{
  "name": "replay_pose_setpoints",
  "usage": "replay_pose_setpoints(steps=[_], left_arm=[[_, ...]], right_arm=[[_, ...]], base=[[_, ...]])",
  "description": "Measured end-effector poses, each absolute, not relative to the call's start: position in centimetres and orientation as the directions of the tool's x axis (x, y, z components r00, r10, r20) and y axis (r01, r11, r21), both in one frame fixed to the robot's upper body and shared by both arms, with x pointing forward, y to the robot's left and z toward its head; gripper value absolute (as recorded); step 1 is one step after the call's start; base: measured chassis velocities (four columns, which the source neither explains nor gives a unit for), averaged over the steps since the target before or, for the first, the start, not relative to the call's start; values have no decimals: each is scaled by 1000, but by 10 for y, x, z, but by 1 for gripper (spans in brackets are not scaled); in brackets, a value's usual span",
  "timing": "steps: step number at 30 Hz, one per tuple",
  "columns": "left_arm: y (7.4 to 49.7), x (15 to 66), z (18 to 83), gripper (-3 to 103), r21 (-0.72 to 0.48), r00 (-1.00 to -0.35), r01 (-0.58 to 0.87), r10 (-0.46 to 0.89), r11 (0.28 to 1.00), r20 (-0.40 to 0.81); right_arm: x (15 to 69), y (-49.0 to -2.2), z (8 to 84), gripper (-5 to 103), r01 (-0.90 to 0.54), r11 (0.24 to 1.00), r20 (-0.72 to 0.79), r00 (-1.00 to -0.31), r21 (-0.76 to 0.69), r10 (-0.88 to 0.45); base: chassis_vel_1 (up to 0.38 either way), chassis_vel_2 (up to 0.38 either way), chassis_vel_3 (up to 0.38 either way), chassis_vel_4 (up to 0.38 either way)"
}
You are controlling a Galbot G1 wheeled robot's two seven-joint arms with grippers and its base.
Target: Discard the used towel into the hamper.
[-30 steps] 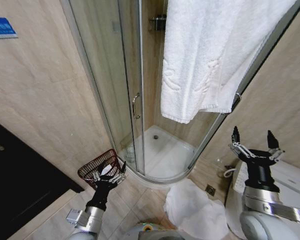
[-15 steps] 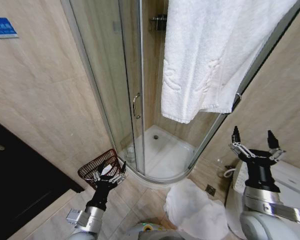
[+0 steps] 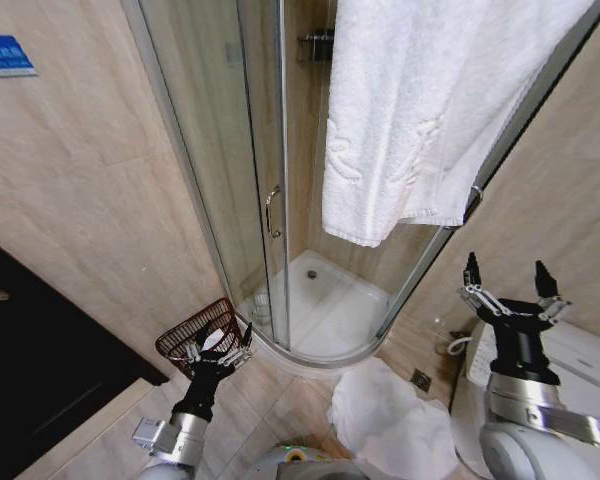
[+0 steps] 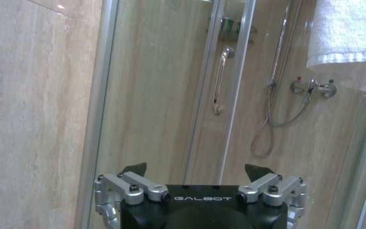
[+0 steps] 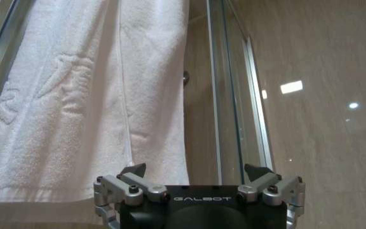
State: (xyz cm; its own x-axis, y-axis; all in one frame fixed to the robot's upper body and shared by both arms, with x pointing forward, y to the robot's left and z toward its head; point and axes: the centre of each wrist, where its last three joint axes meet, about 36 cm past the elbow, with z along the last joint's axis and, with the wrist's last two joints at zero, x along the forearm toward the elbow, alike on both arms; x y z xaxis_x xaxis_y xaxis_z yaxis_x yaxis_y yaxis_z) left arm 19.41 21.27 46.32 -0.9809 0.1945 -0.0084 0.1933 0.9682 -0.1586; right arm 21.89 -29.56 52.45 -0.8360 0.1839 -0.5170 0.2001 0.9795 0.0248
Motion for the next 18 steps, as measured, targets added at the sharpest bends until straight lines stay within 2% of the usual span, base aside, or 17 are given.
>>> replay_pose_setpoints(steps=[18], left_arm=[[213, 194, 463, 100, -159, -981, 193, 194, 968, -8]], right_arm=[[219, -296, 524, 100, 200, 979, -517, -836, 25, 184]], base=[[0, 0, 0, 0]])
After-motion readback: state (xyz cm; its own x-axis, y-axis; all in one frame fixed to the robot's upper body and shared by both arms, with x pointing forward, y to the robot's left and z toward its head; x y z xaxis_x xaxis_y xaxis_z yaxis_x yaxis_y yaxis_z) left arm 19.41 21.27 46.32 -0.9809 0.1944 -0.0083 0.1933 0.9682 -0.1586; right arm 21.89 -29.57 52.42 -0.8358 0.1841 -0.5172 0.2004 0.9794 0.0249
